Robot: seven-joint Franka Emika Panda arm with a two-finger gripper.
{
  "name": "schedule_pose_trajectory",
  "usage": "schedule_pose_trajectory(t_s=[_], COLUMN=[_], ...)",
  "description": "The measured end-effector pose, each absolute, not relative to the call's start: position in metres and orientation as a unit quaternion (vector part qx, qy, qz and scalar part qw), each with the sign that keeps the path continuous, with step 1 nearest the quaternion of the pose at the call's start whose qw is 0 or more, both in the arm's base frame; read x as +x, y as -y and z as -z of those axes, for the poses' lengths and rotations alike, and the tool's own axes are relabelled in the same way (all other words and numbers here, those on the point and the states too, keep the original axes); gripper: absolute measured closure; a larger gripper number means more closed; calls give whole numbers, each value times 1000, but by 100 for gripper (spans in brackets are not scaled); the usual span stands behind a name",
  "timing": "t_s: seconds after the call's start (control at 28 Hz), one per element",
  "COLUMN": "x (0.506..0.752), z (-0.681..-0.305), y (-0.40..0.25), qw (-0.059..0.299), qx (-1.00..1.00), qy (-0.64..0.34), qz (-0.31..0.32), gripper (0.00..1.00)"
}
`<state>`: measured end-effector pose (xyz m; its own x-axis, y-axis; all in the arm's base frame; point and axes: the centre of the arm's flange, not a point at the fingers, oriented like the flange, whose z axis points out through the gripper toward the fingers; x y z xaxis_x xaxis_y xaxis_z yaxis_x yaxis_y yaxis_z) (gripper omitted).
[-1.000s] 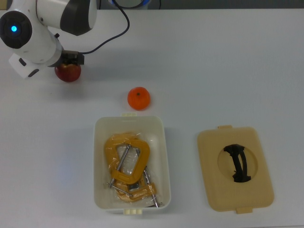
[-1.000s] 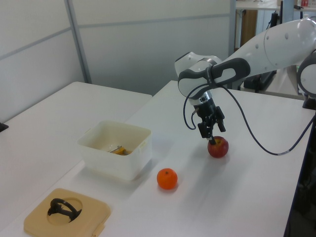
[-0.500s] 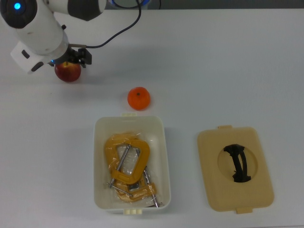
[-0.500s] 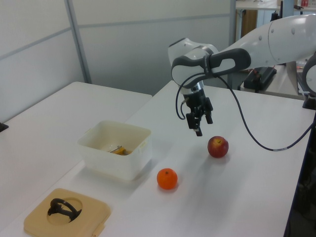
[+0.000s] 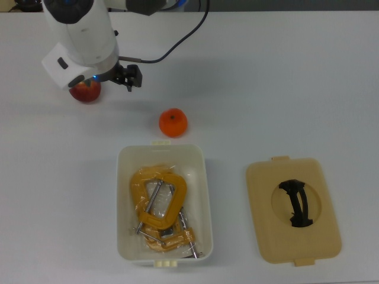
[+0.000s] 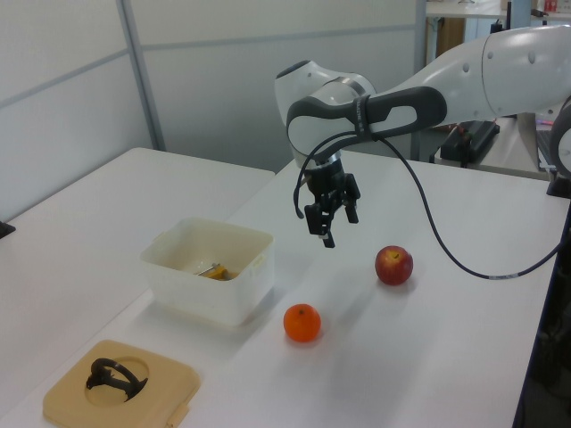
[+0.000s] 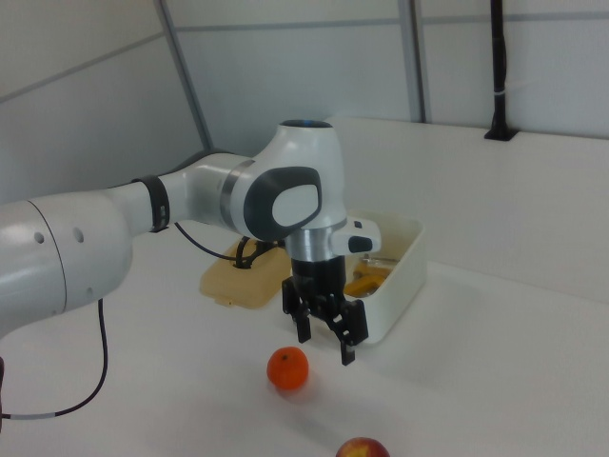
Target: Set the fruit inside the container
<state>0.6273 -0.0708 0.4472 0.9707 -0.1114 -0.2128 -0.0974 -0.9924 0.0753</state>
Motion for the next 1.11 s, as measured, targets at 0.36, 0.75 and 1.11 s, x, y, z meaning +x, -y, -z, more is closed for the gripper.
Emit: schedule_pose_trajectory(t_s=[0.36,0.75,1.11], x=[632,638,640], z=[-449,-469,-486], y=[21,11,7], qw=[41,41,41], qx=[992,994,996], qy=[59,57,54], qz=[104,82,65], gripper=[0,0,0])
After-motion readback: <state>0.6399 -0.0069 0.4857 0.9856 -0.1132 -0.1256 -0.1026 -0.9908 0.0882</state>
